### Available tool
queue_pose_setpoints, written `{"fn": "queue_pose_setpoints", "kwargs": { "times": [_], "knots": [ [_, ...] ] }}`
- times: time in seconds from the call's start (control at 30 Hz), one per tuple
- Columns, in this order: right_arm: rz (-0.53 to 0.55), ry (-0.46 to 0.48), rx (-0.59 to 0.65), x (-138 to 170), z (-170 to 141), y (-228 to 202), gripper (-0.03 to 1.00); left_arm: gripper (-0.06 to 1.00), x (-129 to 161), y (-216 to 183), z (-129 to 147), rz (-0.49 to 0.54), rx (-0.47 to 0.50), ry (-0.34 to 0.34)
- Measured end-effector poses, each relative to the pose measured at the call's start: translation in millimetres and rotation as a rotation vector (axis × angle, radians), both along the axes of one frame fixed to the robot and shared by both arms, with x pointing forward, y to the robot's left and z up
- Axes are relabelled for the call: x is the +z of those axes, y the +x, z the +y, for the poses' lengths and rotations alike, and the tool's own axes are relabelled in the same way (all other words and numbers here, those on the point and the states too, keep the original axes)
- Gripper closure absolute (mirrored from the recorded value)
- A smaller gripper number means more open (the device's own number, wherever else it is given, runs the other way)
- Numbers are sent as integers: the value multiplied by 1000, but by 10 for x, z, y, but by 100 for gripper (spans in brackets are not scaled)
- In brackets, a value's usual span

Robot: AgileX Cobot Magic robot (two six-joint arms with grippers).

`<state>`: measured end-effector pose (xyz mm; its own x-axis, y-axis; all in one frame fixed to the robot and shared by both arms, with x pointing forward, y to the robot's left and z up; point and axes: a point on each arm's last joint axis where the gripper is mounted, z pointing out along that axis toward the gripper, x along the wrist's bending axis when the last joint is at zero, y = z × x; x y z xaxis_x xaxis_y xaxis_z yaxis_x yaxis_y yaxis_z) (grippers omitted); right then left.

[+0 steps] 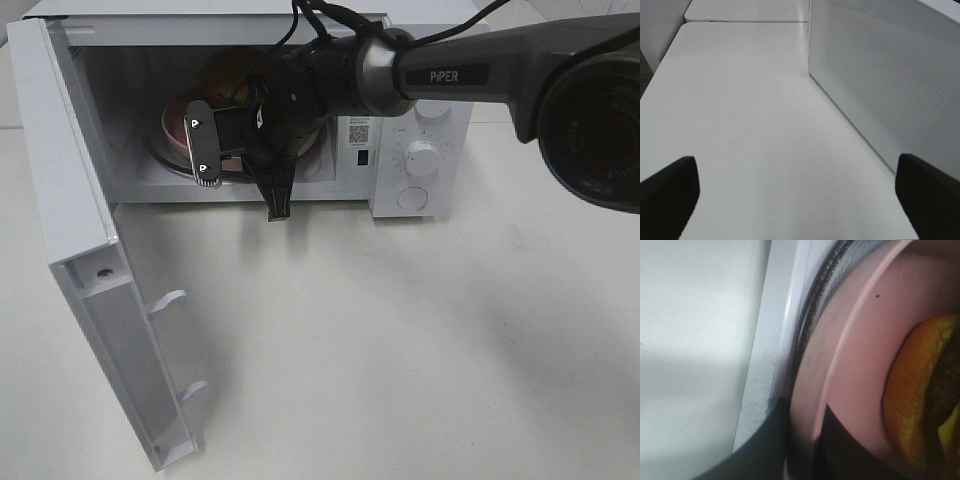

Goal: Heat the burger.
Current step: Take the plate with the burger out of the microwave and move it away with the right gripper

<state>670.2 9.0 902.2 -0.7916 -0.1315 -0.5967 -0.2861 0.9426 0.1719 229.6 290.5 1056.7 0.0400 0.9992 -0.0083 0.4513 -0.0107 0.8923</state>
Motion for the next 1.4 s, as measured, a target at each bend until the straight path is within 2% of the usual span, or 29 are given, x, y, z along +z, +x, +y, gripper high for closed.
{"fn": "queue_pose_setpoints", "kwargs": {
  "times": [0.23,0.43,0.77,1.03,1.4],
  "knots": [
    [-3,-3,11,39,22,-23,85,-4,0,0,2,0,1,2],
    [10,-60,60,92,39,-101,86,-4,0,0,2,0,1,2],
    [-16,-87,119,142,-97,-320,86,-4,0,0,2,0,1,2],
    [-85,-47,149,254,-191,-468,86,-4,0,0,2,0,1,2],
    [-78,-54,200,166,-287,-806,86,-4,0,0,2,0,1,2]
  ]
}}
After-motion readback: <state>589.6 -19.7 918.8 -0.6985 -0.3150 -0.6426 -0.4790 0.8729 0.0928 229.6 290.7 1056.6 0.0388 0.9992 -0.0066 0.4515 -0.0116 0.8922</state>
